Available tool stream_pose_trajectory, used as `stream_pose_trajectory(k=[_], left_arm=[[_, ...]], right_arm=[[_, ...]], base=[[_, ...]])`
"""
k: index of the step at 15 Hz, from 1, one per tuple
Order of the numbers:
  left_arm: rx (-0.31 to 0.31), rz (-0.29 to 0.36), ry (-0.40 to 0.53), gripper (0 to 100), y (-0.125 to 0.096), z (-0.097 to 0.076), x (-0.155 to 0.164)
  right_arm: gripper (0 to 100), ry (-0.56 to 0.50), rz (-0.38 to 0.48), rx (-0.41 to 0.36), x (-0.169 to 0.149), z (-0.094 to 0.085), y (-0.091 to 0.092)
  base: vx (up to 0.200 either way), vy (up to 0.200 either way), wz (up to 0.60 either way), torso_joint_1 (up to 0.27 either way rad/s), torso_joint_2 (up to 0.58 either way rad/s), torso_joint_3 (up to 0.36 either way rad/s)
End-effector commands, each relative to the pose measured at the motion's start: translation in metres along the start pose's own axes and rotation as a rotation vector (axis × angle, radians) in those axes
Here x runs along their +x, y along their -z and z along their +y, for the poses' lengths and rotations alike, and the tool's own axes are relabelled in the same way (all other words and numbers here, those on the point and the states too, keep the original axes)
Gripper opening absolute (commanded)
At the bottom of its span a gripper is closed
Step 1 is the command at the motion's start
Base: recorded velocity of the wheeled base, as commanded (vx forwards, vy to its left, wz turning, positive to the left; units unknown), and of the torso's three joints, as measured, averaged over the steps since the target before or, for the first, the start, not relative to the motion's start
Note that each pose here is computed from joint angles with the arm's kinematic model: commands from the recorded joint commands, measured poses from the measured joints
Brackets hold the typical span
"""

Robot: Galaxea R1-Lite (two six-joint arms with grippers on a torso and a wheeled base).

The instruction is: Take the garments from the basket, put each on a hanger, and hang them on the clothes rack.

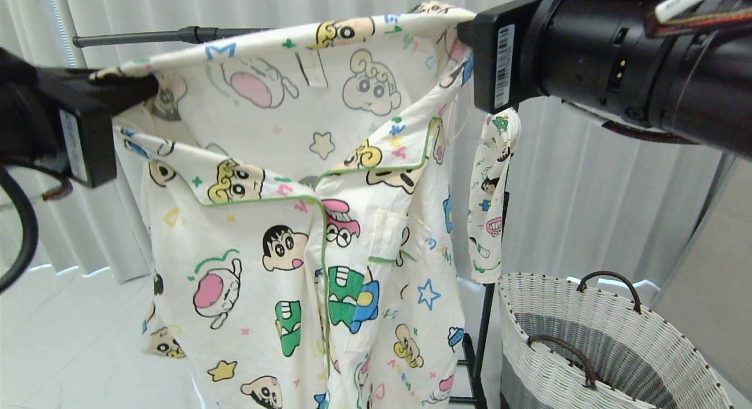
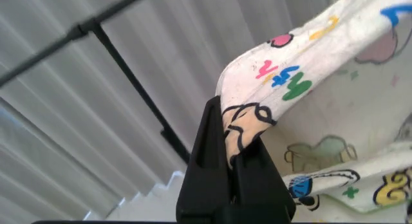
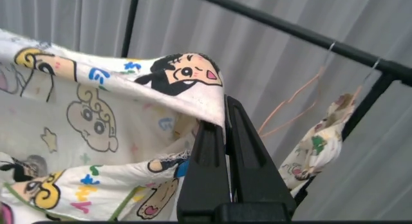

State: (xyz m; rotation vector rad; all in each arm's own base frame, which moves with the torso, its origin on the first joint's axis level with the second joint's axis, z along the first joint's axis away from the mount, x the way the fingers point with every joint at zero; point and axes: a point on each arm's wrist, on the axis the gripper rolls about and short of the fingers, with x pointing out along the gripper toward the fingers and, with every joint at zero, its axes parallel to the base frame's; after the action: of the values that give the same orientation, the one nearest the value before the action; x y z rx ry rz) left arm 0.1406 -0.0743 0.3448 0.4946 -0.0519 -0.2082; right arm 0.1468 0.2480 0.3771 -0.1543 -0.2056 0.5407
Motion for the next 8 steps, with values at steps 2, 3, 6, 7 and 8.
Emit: stream_pose_trajectory(k=[2,3,6,7,8], left_arm=[[-0.025,-0.091,0.028,0,-0.044,-0.005,0.027],[-0.015,-0.079,0.06,0,-0.045,-0.012,0.03],[-0.003,-0.01,0.235,0,-0.042,-0.039,0.02],[0.002,-0.002,0.294,0,-0.043,-0.048,0.015],[0.009,-0.006,0.321,0,-0.044,-0.053,0.013]], right_arm=[[0,0.061,-0.053,0.018,-0.001,-0.025,-0.018],[0,0.081,-0.059,0.021,-0.001,-0.031,-0.02],[0,0.095,-0.05,0.014,-0.016,-0.045,-0.028],[0,0.105,-0.02,-0.003,-0.026,-0.055,-0.03],[0,0.111,0.006,-0.016,-0.035,-0.064,-0.031]], base=[[0.0,0.0,0.0,0.0,0.0,0.0],[0.0,0.0,0.0,0.0,0.0,0.0],[0.0,0.0,0.0,0.0,0.0,0.0],[0.0,0.0,0.0,0.0,0.0,0.0],[0.0,0.0,0.0,0.0,0.0,0.0]])
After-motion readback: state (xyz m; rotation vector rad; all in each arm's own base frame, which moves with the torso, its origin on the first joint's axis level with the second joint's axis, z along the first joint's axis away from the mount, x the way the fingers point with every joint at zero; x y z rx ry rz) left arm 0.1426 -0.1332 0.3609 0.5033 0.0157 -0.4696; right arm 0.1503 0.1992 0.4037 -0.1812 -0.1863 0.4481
